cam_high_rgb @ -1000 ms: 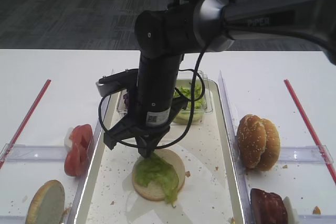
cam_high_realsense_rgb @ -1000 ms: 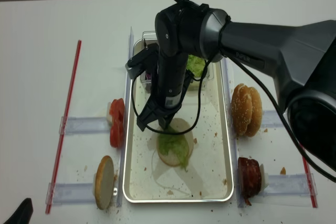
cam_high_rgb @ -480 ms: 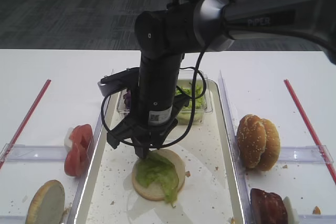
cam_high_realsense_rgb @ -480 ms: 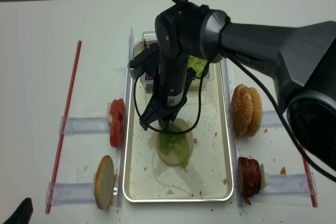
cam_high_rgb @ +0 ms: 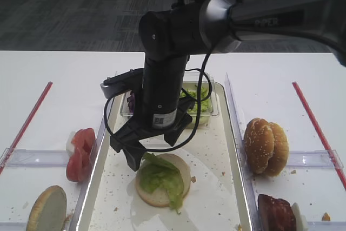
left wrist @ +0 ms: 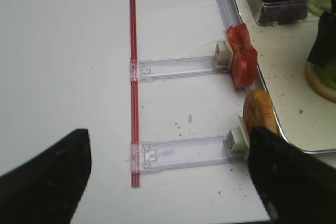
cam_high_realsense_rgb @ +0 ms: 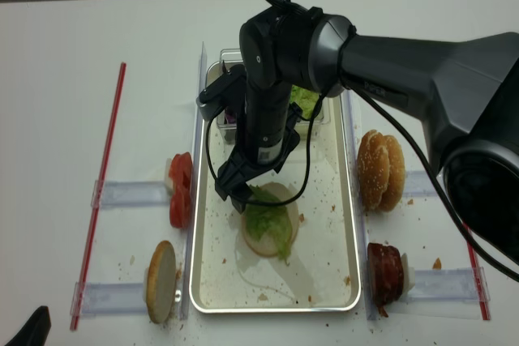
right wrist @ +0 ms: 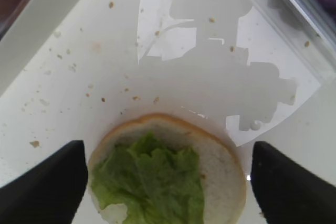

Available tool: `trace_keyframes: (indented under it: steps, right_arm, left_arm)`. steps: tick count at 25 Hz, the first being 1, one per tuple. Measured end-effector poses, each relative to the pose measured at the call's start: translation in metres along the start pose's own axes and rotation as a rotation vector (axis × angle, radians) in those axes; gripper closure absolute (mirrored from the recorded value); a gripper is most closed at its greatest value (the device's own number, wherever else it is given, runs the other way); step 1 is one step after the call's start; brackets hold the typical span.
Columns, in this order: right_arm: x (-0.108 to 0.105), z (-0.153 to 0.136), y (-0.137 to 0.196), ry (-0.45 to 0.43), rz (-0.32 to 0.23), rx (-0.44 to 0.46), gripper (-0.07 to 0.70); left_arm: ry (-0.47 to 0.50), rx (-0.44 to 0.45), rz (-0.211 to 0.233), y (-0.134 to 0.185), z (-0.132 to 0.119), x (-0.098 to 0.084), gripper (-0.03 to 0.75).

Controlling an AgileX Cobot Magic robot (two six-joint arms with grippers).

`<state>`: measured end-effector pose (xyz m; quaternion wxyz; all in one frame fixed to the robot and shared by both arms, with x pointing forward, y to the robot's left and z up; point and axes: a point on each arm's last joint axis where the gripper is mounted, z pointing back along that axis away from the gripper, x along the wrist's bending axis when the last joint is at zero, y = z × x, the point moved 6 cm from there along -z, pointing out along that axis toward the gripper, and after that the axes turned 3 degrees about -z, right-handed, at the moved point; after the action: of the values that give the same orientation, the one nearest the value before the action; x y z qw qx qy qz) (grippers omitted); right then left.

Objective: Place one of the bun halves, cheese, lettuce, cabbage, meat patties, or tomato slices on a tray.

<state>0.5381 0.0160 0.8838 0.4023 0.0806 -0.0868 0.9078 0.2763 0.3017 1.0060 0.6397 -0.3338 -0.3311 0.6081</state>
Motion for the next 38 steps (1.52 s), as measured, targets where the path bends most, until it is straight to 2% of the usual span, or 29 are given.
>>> trace_keyframes:
  steps: [7, 13, 19, 25, 33, 38]
  right_arm:
    - [0.000, 0.002, 0.001, 0.003, 0.005, 0.013, -0.017]
    - [0.000, 0.023, -0.004, 0.034, 0.044, 0.041, -0.017]
    - [-0.001, 0.049, -0.023, 0.078, 0.086, -0.033, -0.017]
    - [0.003, 0.069, -0.033, 0.086, 0.098, -0.095, -0.013]
    - [0.003, 0.112, -0.033, 0.152, 0.152, -0.181, 0.034]
    - [0.000, 0.120, -0.031, 0.188, 0.166, -0.190, 0.075]
  left_arm:
    - [0.000, 0.000, 0.000, 0.000, 0.000, 0.000, 0.152]
    - [0.000, 0.000, 0.000, 0.000, 0.000, 0.000, 0.152]
    - [0.000, 0.000, 0.000, 0.000, 0.000, 0.000, 0.152]
    - [0.000, 0.000, 0.000, 0.000, 0.000, 0.000, 0.152]
    - [0.000, 0.000, 0.000, 0.000, 0.000, 0.000, 0.152]
    - [0.000, 0.000, 0.000, 0.000, 0.000, 0.000, 0.152]
